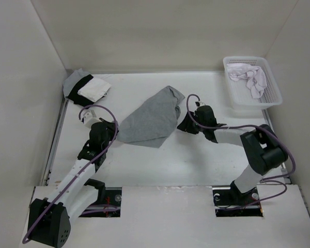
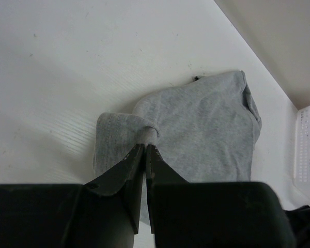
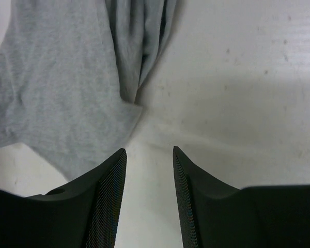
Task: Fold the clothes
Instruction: Flatten the tank top out
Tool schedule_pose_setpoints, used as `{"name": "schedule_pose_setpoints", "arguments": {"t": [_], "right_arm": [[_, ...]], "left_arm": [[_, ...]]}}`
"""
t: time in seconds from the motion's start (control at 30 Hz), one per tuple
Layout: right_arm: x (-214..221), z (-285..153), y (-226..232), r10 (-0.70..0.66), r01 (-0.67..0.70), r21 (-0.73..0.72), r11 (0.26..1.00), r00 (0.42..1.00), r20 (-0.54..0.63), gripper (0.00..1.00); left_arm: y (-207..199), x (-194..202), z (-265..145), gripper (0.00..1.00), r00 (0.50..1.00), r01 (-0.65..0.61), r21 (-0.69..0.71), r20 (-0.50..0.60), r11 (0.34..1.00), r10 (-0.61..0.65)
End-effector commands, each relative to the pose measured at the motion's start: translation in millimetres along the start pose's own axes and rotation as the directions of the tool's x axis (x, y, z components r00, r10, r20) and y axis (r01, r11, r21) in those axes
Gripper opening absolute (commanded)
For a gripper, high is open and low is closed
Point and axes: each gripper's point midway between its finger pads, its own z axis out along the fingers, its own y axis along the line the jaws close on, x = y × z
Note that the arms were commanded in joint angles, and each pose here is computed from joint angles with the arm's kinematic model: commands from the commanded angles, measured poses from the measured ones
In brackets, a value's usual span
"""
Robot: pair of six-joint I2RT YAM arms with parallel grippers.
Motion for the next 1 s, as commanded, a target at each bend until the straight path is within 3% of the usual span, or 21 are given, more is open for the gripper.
{"name": "schedule_pose_setpoints", "arguments": {"t": [0.0, 0.3, 0.53, 0.77, 0.97], "right_arm": [[-61.1, 7.3, 45.2, -0.049, 0.080, -0.162, 0.984, 0.981, 0.190, 0.46], [-72.4, 25.5, 46.4, -0.054, 0.096, -0.187, 0.978, 0.974, 0.218, 0.44], [-62.3, 26.3, 53.8, -0.037, 0.076, -0.231, 0.970, 0.985, 0.169, 0.29], [-53.8, 31.3, 38.1, -0.016, 0.045, -0.186, 0.982, 0.987, 0.158, 0.43], [-48.6, 33.9, 40.4, -0.017, 0.042, -0.200, 0.979, 0.992, 0.127, 0.26]], "left_arm": [[-19.3, -10.3, -0.6, 0.04, 0.999, 0.026, 0.060, 0.027, 0.998, -0.027], [-17.8, -8.7, 0.1, 0.04, 0.999, 0.029, 0.060, 0.026, 0.998, -0.030], [-18.3, -10.0, -0.6, 0.04, 0.999, 0.031, 0.063, 0.031, 0.998, -0.033], [-21.7, -12.0, -1.6, 0.04, 0.999, 0.033, 0.074, 0.036, 0.997, -0.036], [-20.1, -10.4, -1.1, 0.04, 0.999, 0.033, 0.070, 0.033, 0.997, -0.035]]}}
